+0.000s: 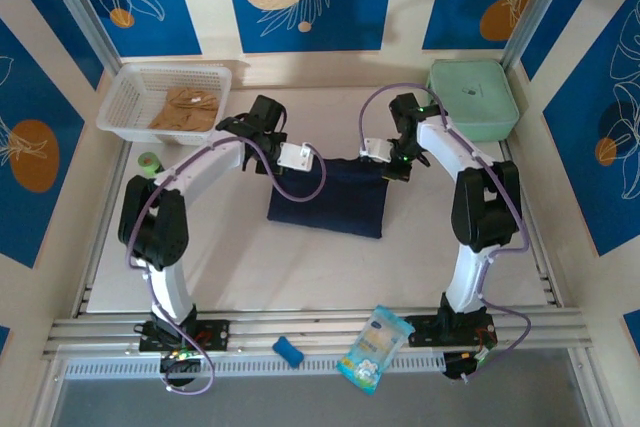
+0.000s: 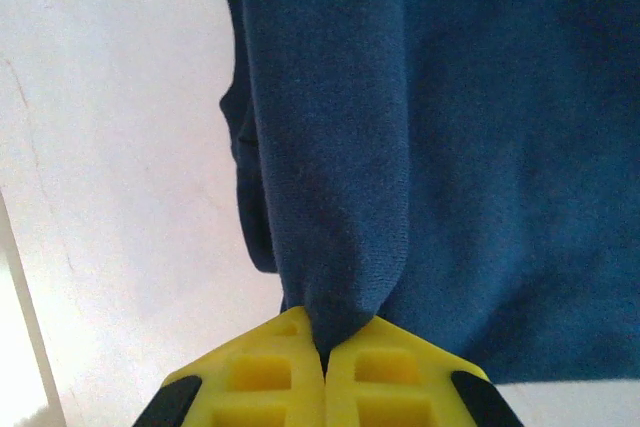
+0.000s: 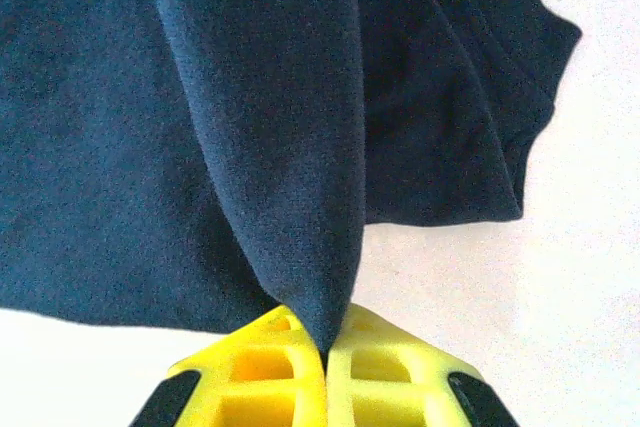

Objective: Fold and stack the t-shirts

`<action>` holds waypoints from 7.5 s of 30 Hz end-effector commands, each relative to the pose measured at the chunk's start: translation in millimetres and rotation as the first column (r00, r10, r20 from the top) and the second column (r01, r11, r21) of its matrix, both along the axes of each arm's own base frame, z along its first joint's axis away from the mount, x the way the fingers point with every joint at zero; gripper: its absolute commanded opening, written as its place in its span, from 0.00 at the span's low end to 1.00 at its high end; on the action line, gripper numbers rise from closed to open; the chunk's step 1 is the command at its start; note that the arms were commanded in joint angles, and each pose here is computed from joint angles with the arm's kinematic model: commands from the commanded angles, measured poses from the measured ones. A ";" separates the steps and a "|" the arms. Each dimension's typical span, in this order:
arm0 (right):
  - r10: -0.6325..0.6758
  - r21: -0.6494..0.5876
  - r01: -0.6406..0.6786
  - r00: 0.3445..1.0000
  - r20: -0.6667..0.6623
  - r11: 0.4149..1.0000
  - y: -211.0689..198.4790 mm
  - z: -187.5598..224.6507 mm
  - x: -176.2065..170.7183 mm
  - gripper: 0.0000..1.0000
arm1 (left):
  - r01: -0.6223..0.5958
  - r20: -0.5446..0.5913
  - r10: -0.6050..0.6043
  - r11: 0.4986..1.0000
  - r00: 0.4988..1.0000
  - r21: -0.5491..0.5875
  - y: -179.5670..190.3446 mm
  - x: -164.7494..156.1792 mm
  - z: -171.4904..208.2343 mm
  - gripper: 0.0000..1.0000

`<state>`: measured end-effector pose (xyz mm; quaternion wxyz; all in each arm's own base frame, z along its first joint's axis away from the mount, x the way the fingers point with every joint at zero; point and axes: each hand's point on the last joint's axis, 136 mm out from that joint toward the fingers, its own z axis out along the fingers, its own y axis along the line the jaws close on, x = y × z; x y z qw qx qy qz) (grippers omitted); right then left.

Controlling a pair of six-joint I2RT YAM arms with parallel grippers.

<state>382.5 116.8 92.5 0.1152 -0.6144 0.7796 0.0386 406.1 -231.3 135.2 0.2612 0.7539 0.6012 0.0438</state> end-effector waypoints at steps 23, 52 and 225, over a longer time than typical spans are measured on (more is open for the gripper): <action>-0.149 0.226 0.094 0.959 0.242 0.969 33.3 0.9 90.0 0.00 | -0.174 0.107 0.188 0.977 0.976 -0.124 15.2 50.3 -49.9 0.00; -0.840 0.576 0.771 0.481 -0.249 0.271 -20.0 144.1 126.6 0.67 | -0.620 0.200 0.905 0.405 0.375 -0.672 115.7 63.3 159.8 0.91; -0.921 0.838 0.505 0.390 -0.006 0.209 -81.0 3.3 11.9 0.99 | -0.629 -0.310 0.901 -0.054 0.304 -0.775 211.4 -9.7 -43.3 1.00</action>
